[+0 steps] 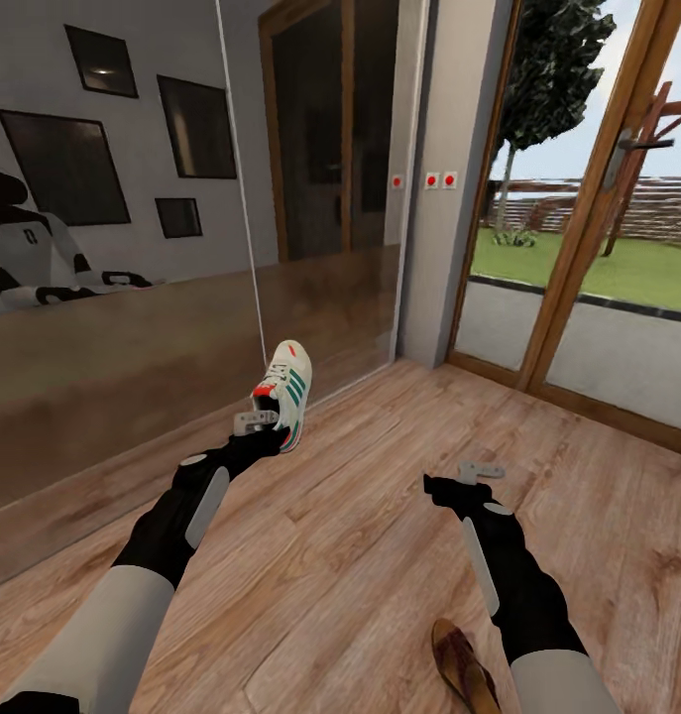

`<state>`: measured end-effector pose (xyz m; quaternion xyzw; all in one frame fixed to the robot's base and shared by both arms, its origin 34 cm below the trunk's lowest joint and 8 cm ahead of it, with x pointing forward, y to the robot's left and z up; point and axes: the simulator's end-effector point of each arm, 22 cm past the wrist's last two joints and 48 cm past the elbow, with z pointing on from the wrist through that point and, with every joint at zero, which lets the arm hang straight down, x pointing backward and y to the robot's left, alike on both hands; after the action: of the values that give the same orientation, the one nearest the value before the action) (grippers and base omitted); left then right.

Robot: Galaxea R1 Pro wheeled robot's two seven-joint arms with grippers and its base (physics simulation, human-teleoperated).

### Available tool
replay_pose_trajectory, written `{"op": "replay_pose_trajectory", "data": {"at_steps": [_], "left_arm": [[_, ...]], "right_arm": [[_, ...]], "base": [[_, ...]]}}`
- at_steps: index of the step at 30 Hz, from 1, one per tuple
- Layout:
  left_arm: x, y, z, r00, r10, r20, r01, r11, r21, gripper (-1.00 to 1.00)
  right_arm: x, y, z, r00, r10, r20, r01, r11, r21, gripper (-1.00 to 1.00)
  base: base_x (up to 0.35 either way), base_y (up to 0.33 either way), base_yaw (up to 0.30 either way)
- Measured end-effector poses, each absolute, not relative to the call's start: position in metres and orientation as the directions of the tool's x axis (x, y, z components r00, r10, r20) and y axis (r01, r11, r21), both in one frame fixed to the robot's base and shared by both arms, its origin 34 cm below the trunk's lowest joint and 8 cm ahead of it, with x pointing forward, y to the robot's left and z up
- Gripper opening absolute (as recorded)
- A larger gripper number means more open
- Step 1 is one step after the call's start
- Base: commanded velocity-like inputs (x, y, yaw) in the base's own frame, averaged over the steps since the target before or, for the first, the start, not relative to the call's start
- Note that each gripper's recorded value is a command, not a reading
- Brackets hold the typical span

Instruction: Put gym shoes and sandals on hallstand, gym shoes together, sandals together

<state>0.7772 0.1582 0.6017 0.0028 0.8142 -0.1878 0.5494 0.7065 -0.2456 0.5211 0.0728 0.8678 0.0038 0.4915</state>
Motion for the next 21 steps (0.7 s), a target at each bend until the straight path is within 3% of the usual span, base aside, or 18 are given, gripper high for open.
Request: {"op": "replay_pose_trajectory", "data": {"at_steps": [21], "left_arm": [[0.7775,0.1583,0.602,-0.395,-0.202,-0.896,0.211,0.929,-0.303,-1.0]], "right_arm": [[0.7067,-0.2457,0.5215,-0.505,0.13,-0.853,0.123,0.989,0.078,1.0]], "base": [[-0.026,-0.081,0.0]]}}
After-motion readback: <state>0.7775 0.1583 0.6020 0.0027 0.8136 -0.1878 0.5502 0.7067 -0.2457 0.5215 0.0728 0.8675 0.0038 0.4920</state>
